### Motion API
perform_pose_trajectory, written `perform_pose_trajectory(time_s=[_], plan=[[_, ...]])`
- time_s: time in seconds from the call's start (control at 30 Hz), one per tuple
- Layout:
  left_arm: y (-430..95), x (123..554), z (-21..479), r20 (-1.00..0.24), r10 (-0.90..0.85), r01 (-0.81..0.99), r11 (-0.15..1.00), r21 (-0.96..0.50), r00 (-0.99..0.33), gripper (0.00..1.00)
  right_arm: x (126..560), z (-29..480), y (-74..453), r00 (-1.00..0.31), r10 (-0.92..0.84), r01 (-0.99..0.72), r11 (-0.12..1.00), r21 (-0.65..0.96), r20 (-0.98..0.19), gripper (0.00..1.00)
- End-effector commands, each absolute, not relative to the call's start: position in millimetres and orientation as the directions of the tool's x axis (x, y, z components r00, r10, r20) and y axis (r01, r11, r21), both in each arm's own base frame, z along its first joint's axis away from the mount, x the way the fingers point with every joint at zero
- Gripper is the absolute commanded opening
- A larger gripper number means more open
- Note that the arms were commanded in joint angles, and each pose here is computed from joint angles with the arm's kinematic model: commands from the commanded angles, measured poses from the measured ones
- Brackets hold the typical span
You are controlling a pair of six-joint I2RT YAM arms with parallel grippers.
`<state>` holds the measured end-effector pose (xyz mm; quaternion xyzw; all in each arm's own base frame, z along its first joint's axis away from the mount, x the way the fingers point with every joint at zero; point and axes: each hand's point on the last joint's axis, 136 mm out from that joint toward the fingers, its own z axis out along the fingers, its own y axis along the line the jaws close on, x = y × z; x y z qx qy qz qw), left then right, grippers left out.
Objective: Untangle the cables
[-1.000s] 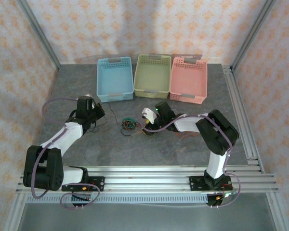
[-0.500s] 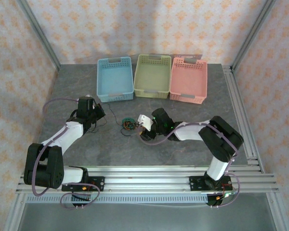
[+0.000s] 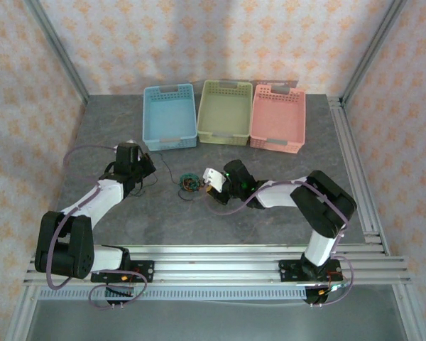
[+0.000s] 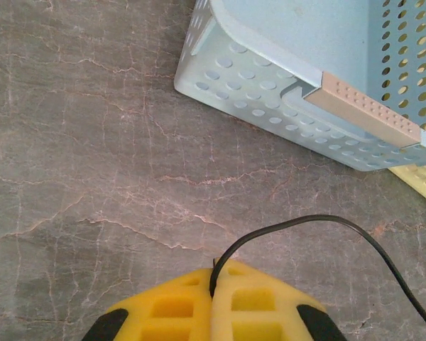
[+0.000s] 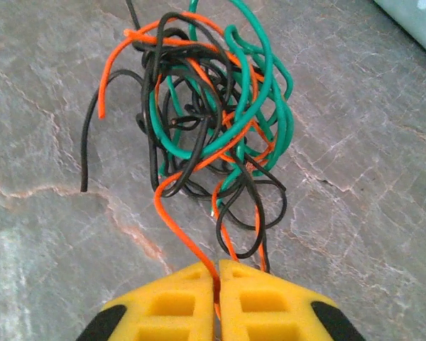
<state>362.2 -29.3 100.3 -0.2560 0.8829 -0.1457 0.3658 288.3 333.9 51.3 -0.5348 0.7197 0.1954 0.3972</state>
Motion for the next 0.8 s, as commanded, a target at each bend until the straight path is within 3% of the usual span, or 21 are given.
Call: perform_pose_trajectory(time_s=[0.0,0.23,0.53,0.77], plan=[[-26,365,105,-0.594,-0.547,-0.355,0.837,-0.417,-0.59,0.0,296,60,330,-0.083,-0.599,-0.897,0.394,-0.203,-0.797,0.0],[-8,356,107,-0.621,-0.563,-0.429,0.824,-0.37,-0.545,0.0,317,84,308,-0.092,-0.517,-0.789,0.559,-0.254,-0.851,0.0],[32,331,109,-0.66,-0.615,-0.585,0.748,-0.314,-0.431,0.0,371,125,217,-0.162,-0.205,-0.411,0.903,-0.123,-0.965,0.0],[60,307,114,-0.665,-0.686,-0.657,0.651,-0.381,-0.294,0.0,384,138,146,-0.172,-0.08,-0.103,0.993,-0.062,-0.982,0.0]])
